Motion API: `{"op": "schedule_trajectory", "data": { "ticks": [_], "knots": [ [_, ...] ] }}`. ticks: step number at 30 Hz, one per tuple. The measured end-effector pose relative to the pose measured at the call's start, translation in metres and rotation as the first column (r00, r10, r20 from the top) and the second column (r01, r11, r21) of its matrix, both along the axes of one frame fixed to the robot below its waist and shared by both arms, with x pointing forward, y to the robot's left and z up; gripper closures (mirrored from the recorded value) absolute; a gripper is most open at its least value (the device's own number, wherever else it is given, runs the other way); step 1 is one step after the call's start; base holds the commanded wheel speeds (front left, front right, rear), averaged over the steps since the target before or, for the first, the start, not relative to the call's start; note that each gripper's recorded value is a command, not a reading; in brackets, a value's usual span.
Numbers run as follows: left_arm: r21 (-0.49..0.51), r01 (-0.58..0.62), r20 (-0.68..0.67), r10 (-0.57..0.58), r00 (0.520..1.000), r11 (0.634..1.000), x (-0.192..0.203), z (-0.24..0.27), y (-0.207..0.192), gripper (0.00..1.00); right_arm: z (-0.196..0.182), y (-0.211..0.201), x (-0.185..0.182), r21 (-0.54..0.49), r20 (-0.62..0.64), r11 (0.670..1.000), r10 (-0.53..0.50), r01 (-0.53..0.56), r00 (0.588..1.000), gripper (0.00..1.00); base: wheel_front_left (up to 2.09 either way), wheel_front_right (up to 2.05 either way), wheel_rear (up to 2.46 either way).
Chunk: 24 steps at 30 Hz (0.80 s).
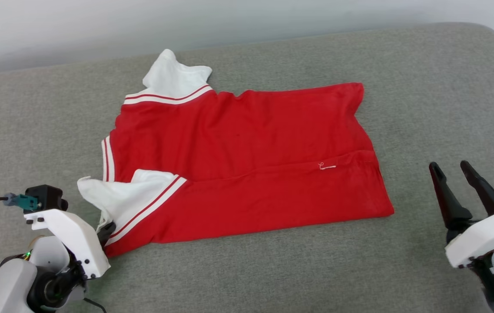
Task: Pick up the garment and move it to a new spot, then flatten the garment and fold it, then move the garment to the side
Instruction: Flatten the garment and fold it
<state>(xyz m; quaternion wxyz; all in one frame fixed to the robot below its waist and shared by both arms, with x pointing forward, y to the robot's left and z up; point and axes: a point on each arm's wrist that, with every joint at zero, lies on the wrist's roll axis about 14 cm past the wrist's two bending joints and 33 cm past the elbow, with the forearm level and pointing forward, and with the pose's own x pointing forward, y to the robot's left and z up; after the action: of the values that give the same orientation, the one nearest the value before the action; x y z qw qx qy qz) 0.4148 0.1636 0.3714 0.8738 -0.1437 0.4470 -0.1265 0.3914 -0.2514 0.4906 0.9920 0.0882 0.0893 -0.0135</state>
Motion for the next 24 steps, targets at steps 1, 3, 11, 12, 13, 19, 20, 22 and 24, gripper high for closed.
{"op": "schedule_trajectory", "data": {
  "ticks": [1, 3, 11, 12, 13, 19, 20, 22, 24],
  "knots": [
    [0.004, -0.005, 0.020, 0.005, 1.000, 1.000, 0.002, 0.003, 0.001, 1.00, -0.004, -0.002, 0.001, 0.008, -0.035, 1.000, 0.007, -0.007, 0.999, 0.00, 0.00, 0.00, 0.00],
    [0.005, -0.021, 0.062, 0.021, 0.998, 1.000, 0.005, 0.008, 0.005, 1.00, -0.019, -0.003, 0.002, 0.025, -0.137, 0.999, 0.032, -0.029, 0.990, 0.00, 0.00, 0.00, 0.00],
    [0.008, -0.015, 0.214, 0.013, 0.977, 1.000, 0.024, 0.043, 0.004, 1.00, -0.084, 0.016, -0.001, 0.126, -0.551, 0.983, 0.181, -0.133, 0.815, 0.00, 0.00, 0.00, 0.00],
    [0.004, -0.011, 0.218, 0.010, 0.976, 1.000, 0.025, 0.044, 0.002, 1.00, -0.090, 0.019, 0.000, 0.135, -0.579, 0.981, 0.192, -0.140, 0.793, 0.00, 0.00, 0.00, 0.00],
    [0.004, -0.008, 0.221, 0.007, 0.975, 1.000, 0.025, 0.044, 0.001, 1.00, -0.093, 0.022, 0.004, 0.144, -0.594, 0.979, 0.204, -0.146, 0.779, 0.00, 0.00, 0.00, 0.00],
    [0.000, -0.011, 0.209, 0.011, 0.978, 1.000, 0.025, 0.039, 0.000, 1.00, -0.118, 0.047, 0.022, 0.204, -0.649, 0.963, 0.269, -0.179, 0.712, 0.00, 0.00, 0.00, 0.00],
    [-0.001, -0.015, 0.204, 0.015, 0.979, 1.000, 0.024, 0.037, 0.000, 1.00, -0.121, 0.050, 0.024, 0.216, -0.655, 0.959, 0.280, -0.181, 0.702, 0.00, 0.00, 0.00, 0.00],
    [-0.001, -0.020, 0.196, 0.020, 0.980, 1.000, 0.023, 0.035, 0.002, 1.00, -0.127, 0.053, 0.025, 0.224, -0.672, 0.957, 0.290, -0.187, 0.681, 0.05, 0.00, 0.00, 0.00],
    [0.001, -0.025, 0.190, 0.025, 0.982, 1.000, 0.023, 0.033, 0.003, 1.00, -0.129, 0.055, 0.027, 0.230, -0.678, 0.954, 0.298, -0.192, 0.672, 0.86, 0.00, 0.00, 0.00]
  ]
}}
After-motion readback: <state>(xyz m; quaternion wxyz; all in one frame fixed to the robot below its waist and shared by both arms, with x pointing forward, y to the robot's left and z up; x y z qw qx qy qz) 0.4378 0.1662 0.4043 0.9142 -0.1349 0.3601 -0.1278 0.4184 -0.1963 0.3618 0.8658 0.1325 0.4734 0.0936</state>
